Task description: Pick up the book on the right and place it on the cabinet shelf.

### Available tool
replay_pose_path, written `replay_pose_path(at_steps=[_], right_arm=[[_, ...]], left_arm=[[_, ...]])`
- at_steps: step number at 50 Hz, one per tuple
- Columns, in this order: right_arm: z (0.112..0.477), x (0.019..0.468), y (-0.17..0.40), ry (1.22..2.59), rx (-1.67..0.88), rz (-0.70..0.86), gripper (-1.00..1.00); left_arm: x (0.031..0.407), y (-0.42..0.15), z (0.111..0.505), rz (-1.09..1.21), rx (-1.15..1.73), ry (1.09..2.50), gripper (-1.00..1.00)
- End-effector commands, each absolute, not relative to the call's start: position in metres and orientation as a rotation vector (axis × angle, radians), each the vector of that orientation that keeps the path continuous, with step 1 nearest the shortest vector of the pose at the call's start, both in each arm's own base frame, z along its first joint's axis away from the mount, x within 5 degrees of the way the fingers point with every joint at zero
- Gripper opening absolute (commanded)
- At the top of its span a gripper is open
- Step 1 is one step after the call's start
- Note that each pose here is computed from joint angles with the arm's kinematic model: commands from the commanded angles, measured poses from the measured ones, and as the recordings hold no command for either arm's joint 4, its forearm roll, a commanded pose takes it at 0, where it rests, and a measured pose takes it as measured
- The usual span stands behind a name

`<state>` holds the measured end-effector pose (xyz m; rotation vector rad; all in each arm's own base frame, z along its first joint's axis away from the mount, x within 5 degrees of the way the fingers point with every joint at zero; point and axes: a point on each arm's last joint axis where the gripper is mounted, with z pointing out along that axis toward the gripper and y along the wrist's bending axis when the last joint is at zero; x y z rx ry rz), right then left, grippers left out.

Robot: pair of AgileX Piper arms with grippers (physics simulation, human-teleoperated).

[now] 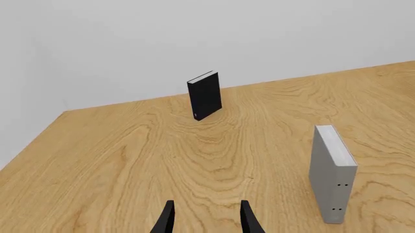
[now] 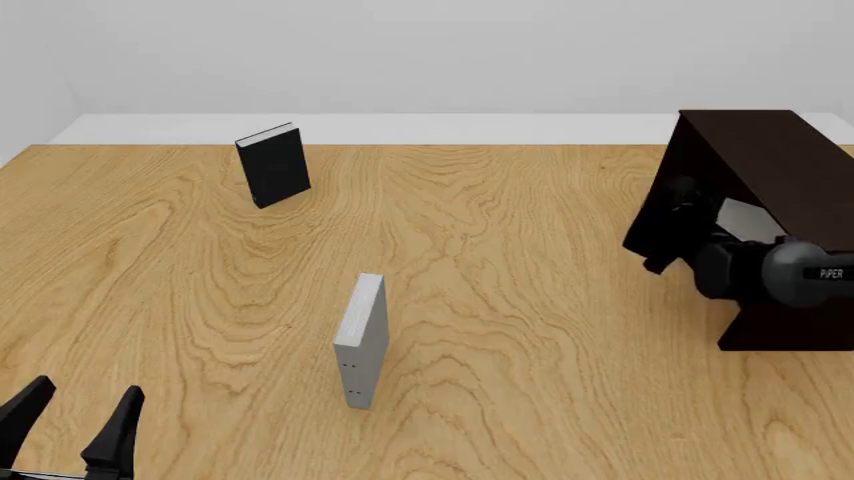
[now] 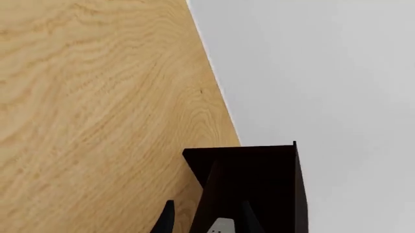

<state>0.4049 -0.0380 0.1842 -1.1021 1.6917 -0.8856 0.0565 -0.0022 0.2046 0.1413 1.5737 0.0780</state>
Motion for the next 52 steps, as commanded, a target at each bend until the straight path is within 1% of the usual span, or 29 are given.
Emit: replay_pose_path(at_steps=[1, 5, 10, 20, 28, 43, 52], right_arm=[[0.196, 0.401, -0.028, 1.697, -1.090, -0.844, 1.00], [0.208, 0.398, -0.022, 1.706, -1.059, -0.806, 1.00], [0.214, 0.395, -0.028, 1.708, -1.042, -0.821, 1.00], [0.237, 0.387, -0.025, 1.714, -0.987, -0.787, 1.00], [0.242, 0.381, -0.023, 1.719, -0.983, -0.773, 1.00], [0.268, 0.368, -0.009, 1.712, -0.949, -0.716, 1.00], [0.275, 0.360, -0.011, 1.709, -0.938, -0.720, 1.00]], left_arm=[[0.056, -0.003, 0.205, 0.074, 0.145, 1.570, 1.00], [0.056, -0.003, 0.205, 0.073, 0.146, 1.571, 1.00], [0.056, -0.003, 0.205, 0.072, 0.148, 1.569, 1.00], [0.056, -0.003, 0.205, 0.070, 0.154, 1.563, 1.00], [0.056, -0.003, 0.206, 0.065, 0.160, 1.558, 1.00], [0.056, -0.004, 0.207, 0.062, 0.163, 1.553, 1.00], [0.056, -0.004, 0.206, 0.062, 0.168, 1.553, 1.00]])
